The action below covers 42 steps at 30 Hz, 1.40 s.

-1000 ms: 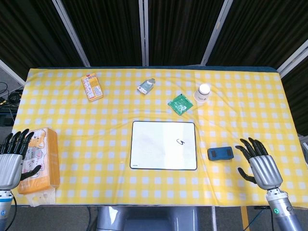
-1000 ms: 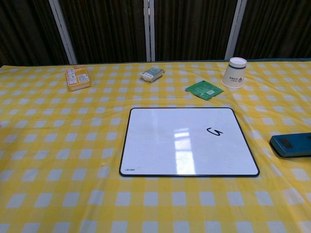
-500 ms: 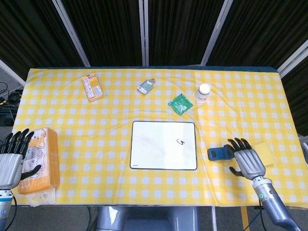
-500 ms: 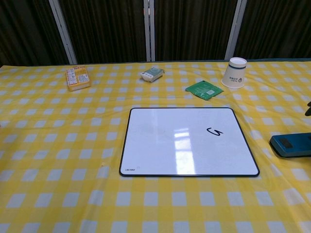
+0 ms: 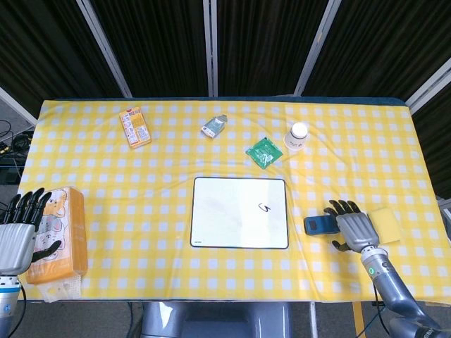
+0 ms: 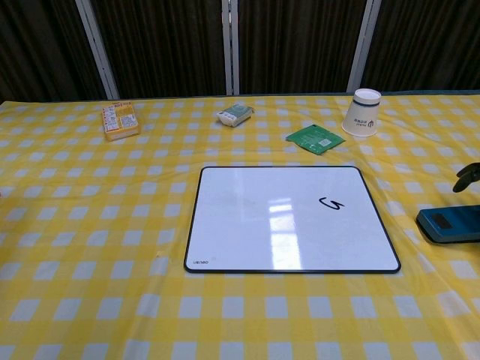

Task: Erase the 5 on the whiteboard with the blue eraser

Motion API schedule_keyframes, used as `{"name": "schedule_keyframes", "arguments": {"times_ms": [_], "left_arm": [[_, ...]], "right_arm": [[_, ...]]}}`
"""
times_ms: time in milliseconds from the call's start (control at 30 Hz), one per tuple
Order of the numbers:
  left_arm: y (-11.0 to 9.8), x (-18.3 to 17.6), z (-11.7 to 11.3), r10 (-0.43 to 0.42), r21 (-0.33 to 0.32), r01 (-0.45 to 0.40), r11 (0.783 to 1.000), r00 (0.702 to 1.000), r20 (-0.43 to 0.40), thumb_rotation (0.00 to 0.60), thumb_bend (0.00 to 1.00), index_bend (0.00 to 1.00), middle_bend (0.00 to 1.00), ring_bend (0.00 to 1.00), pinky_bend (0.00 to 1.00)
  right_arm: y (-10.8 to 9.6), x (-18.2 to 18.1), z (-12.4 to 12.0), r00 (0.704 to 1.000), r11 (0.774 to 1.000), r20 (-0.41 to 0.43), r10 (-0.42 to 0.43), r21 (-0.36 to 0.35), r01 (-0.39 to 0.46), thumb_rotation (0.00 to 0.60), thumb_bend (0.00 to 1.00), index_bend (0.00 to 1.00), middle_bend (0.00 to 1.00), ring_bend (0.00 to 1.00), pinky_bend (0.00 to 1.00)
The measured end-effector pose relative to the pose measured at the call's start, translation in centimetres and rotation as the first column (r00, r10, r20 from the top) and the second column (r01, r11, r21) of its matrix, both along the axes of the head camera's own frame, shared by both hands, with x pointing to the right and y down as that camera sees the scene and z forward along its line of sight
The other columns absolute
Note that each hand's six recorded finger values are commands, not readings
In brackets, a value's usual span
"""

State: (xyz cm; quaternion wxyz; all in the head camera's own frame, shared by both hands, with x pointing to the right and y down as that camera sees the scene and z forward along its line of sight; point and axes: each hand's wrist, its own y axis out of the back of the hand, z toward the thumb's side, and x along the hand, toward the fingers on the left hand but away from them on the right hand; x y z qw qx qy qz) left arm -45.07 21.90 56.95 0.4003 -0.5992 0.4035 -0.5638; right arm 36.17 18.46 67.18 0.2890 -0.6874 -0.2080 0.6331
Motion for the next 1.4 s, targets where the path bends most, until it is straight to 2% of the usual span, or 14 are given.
{"name": "schedule_keyframes", "arguments": {"times_ms": [167,400,700,1167,1200,1233,1300,1333,1400], "left_arm": [[-0.1,-0.1,0.0,-0.004,0.002,0.004,1.000,1.000,-0.002,0.600,0.12,0.00,0.00,0.00,0.00],[-0.3,-0.1,0.3,-0.003,-0.007,0.003,1.000,1.000,-0.003,0.600,0.12,0.00,0.00,0.00,0.00],[-0.4,0.1,0.6,0.001,-0.014,-0.001,1.000,1.000,-0.004,0.600,0.12,0.00,0.00,0.00,0.00],[-0.4,0.2,0.7,0.002,-0.016,-0.002,1.000,1.000,-0.006,0.600,0.12,0.00,0.00,0.00,0.00],[-0.4,0.2,0.7,0.003,-0.016,-0.003,1.000,1.000,-0.006,0.600,0.12,0.00,0.00,0.00,0.00],[-0.4,0.2,0.7,0.003,-0.017,-0.003,1.000,1.000,-0.006,0.600,0.12,0.00,0.00,0.00,0.00],[-0.4,0.2,0.7,0.003,-0.017,-0.003,1.000,1.000,-0.006,0.600,0.12,0.00,0.00,0.00,0.00],[-0.4,0.2,0.7,0.003,-0.018,-0.003,1.000,1.000,-0.006,0.600,0.12,0.00,0.00,0.00,0.00],[-0.4,0.2,0.7,0.002,-0.017,-0.002,1.000,1.000,-0.007,0.600,0.12,0.00,0.00,0.00,0.00]], "right_arm": [[-0.3,-0.4,0.8,1.000,1.000,-0.005,-0.003,-0.019,0.003,0.600,0.18,0.27,0.07,0.00,0.04],[-0.2,-0.9,2.0,1.000,0.999,-0.013,-0.002,-0.042,0.001,0.600,0.18,0.27,0.08,0.00,0.04],[-0.7,-1.9,2.4,1.000,1.000,-0.004,-0.001,-0.012,0.001,0.600,0.18,0.27,0.10,0.00,0.06],[-0.4,-2.1,3.0,1.000,1.000,-0.013,-0.004,-0.017,0.004,0.600,0.19,0.36,0.16,0.01,0.10],[-0.4,-2.2,3.1,1.000,1.000,-0.012,-0.003,-0.016,0.003,0.600,0.20,0.38,0.18,0.02,0.12],[-0.5,-2.3,3.1,1.000,1.000,-0.009,-0.004,-0.011,0.004,0.600,0.21,0.43,0.23,0.08,0.18],[-0.6,-2.5,3.1,1.000,1.000,-0.003,-0.007,0.005,0.007,0.600,0.25,0.57,0.39,0.28,0.35],[-0.8,-2.6,3.0,1.000,1.000,0.003,-0.008,0.021,0.008,0.600,0.29,0.67,0.52,0.44,0.49],[-1.0,-3.0,2.8,1.000,0.999,0.022,-0.004,0.051,0.003,0.600,0.33,0.78,0.63,0.61,0.65]]}}
